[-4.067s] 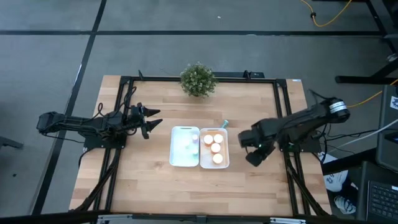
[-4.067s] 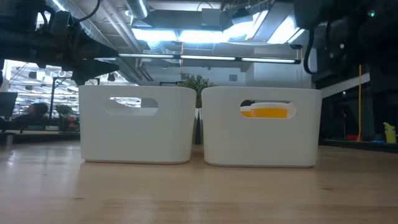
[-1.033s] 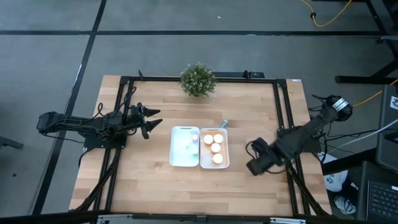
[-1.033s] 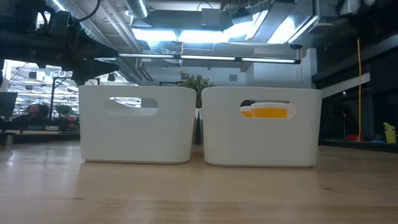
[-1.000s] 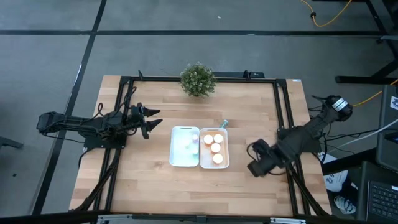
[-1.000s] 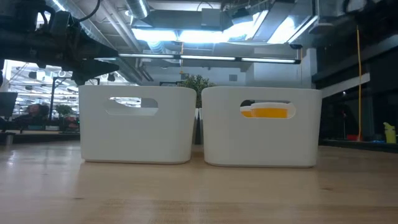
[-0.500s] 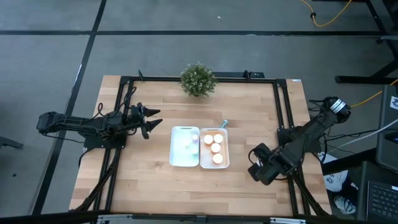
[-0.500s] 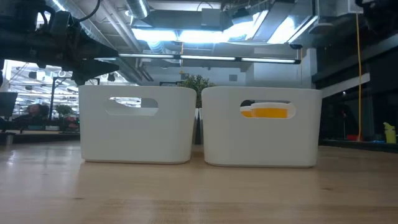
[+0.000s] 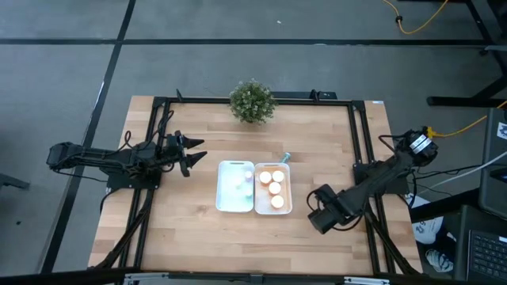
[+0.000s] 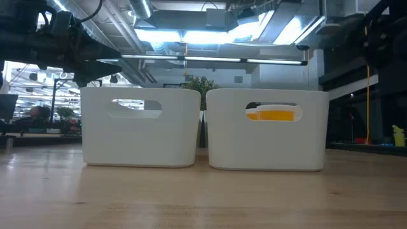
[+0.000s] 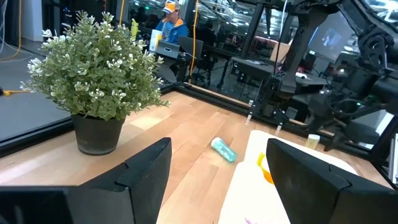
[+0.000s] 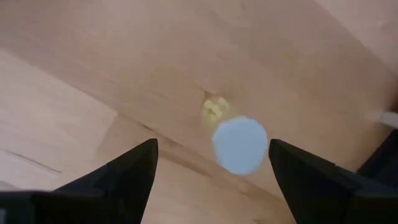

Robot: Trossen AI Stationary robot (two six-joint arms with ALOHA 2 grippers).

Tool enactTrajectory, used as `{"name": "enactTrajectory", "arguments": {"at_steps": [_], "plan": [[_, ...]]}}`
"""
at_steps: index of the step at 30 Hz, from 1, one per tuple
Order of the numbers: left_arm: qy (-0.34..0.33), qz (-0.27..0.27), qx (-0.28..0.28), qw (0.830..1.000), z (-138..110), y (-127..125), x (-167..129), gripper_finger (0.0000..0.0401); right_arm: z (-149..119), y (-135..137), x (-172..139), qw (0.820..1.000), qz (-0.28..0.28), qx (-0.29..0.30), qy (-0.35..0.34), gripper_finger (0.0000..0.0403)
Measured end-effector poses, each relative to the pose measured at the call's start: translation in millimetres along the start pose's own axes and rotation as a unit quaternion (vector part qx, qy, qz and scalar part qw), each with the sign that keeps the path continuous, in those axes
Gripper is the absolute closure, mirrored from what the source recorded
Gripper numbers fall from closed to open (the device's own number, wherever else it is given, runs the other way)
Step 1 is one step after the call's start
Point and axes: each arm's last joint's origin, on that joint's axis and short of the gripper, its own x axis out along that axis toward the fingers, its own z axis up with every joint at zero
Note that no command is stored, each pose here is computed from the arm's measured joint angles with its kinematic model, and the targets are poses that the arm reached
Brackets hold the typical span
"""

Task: Pick and place medicine bottles into bin by pill shape (circle, oval)
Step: Put the yellow tablet bottle into the left white bin

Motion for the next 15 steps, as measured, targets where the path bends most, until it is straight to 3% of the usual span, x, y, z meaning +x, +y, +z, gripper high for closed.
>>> {"name": "enactTrajectory", "arguments": {"at_steps": [6,15], "plan": [[0.0,0.0,0.0,1.0,0.1,0.0,0.0,0.0146,1.7,-1.7,5.4,1.0,-0.002,0.003,0.0,0.0108],[0.0,0.0,0.0,1.0,0.0,0.0,0.0,0.0146,6.4,-1.8,6.3,1.0,-0.003,0.011,-0.009,0.0182]]}}
